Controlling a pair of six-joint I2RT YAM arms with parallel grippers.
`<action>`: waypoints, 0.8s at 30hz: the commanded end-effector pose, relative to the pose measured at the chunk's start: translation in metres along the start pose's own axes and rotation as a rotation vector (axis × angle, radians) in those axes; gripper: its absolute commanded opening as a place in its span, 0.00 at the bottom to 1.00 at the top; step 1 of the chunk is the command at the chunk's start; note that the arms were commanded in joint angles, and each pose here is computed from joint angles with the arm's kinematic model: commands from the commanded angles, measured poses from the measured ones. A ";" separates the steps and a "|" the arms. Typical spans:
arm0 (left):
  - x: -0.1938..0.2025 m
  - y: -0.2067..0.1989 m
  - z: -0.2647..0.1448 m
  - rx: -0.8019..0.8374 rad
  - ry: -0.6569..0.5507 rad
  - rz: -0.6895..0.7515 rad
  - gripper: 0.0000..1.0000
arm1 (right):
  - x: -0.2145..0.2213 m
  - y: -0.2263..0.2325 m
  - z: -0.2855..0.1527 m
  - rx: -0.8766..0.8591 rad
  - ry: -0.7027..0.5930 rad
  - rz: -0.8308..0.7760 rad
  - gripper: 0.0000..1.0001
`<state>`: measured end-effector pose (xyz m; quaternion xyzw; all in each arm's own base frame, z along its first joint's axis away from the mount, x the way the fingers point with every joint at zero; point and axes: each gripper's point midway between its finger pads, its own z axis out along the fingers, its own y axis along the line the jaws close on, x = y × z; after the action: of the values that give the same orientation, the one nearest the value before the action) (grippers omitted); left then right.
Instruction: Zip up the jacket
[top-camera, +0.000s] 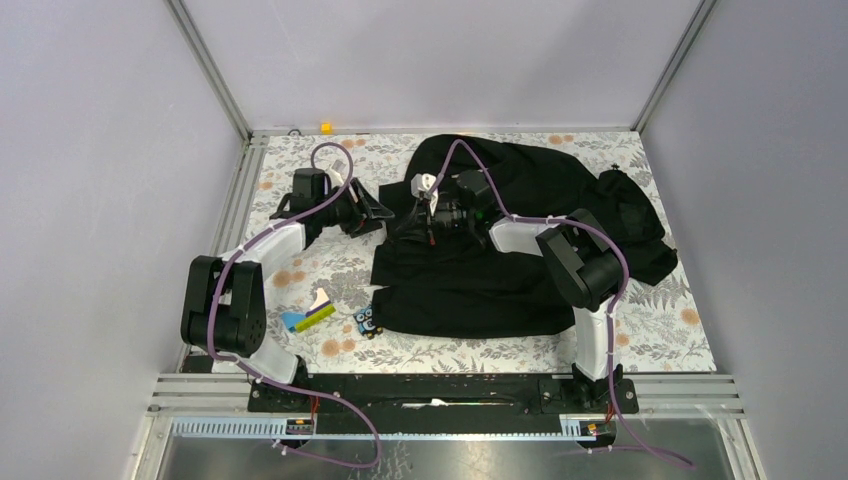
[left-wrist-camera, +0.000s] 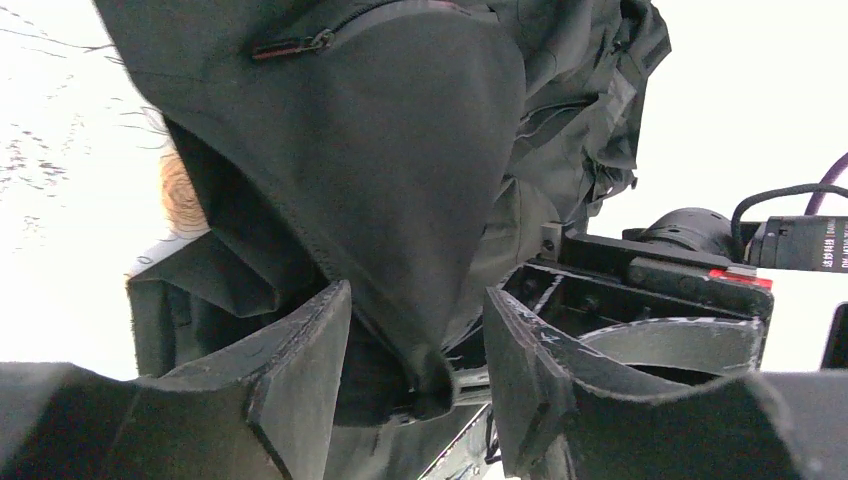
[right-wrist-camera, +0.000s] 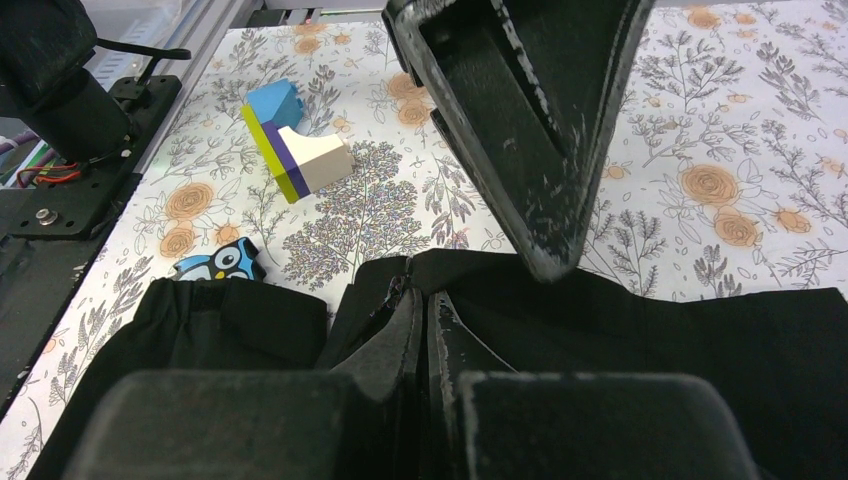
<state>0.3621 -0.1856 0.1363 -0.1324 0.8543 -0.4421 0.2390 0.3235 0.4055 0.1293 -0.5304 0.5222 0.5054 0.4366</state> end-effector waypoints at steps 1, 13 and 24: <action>-0.010 -0.025 0.003 0.039 -0.039 0.053 0.52 | -0.020 0.003 0.008 0.011 -0.008 -0.079 0.00; 0.020 -0.009 0.007 -0.044 -0.021 -0.066 0.49 | -0.017 -0.005 0.008 0.062 0.005 -0.075 0.00; 0.010 -0.019 0.016 0.003 -0.033 -0.029 0.00 | -0.014 -0.025 0.009 0.177 0.024 -0.004 0.27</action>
<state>0.3493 -0.2052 0.1193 -0.1877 0.8622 -0.4220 0.2082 0.3279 0.4114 0.1140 -0.5190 0.5617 0.4748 0.4355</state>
